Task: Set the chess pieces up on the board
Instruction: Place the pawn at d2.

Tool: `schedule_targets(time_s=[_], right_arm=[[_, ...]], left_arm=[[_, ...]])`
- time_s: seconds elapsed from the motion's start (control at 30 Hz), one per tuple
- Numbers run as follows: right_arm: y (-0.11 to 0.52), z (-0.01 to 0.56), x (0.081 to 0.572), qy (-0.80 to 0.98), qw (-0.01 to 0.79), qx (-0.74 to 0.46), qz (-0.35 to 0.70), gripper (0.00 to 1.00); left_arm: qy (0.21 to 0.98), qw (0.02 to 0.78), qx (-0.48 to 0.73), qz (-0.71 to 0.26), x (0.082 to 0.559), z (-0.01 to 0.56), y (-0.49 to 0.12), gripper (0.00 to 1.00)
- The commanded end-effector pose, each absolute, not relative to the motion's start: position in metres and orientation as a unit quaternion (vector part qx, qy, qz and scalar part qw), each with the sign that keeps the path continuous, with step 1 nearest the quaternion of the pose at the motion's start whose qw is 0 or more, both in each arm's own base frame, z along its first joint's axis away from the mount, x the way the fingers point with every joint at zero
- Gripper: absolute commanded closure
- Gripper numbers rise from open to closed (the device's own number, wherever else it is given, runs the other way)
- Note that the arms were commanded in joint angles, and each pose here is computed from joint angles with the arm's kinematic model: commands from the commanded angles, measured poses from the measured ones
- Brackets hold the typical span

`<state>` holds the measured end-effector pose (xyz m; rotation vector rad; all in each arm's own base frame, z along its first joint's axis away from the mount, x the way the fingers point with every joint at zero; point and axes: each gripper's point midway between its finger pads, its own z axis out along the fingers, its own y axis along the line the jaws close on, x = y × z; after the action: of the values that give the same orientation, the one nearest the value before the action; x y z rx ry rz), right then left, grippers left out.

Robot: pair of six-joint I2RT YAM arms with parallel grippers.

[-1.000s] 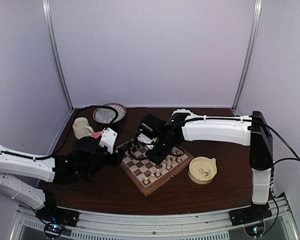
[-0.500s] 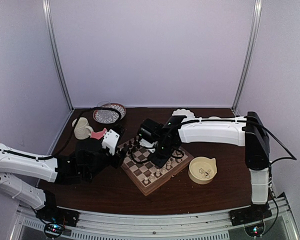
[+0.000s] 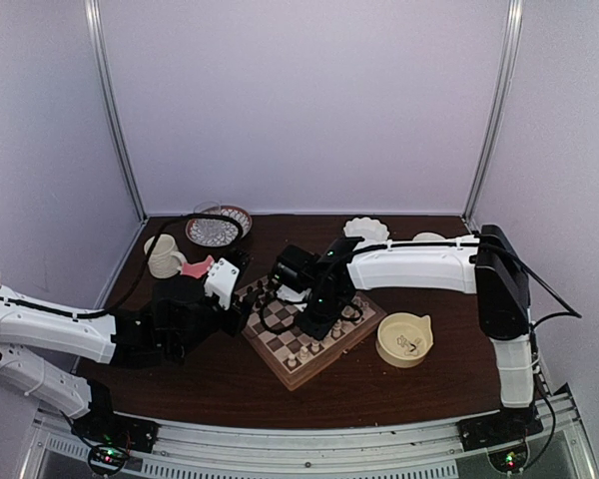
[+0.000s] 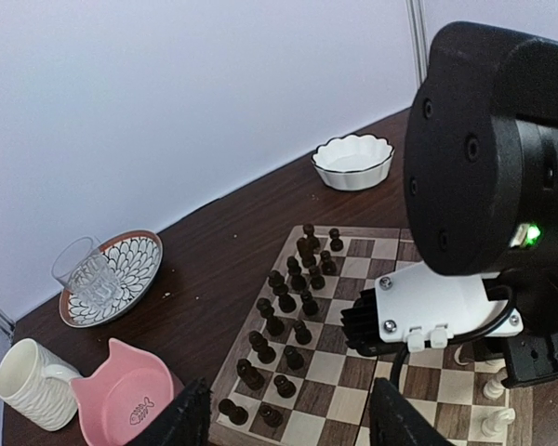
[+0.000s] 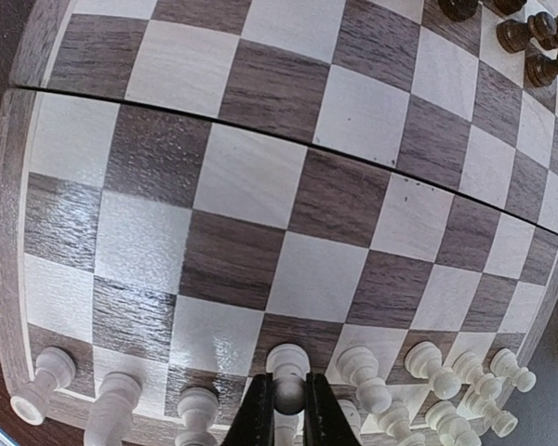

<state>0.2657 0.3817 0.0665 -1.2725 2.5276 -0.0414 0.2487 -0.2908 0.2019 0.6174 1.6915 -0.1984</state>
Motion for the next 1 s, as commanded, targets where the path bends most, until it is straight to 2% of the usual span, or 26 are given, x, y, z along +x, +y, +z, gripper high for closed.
schedule_targets(time_s=[0.0,0.2,0.37,0.47,0.73,0.97], right_arm=[[0.3859,0.0699,0.2678,0.881,0.157,-0.446,-0.01,0.97],[0.3865,0.0684,0.2684,0.881,0.157,-0.447,-0.011,0.94],[0.386,0.0695,0.2692,0.88,0.159,-0.447,-0.012,0.82],[0.386,0.07,0.2698,0.881,0.161,-0.446,-0.012,0.8],[0.3859,0.0704,0.2704,0.881,0.162,-0.445,-0.013,0.89],[0.384,0.0719,0.274,0.88,0.169,-0.443,-0.023,0.91]], left_arm=[[0.731,0.624,0.257,-0.1,0.2501,0.2134,-0.2969,0.41],[0.731,0.623,0.258,-0.1,0.2501,0.2132,-0.2973,0.41],[0.731,0.623,0.259,-0.101,0.2499,0.2132,-0.2976,0.42],[0.731,0.623,0.259,-0.102,0.2499,0.2135,-0.2979,0.42],[0.731,0.622,0.261,-0.102,0.2498,0.2134,-0.2989,0.42],[0.732,0.621,0.262,-0.102,0.25,0.2127,-0.2995,0.42]])
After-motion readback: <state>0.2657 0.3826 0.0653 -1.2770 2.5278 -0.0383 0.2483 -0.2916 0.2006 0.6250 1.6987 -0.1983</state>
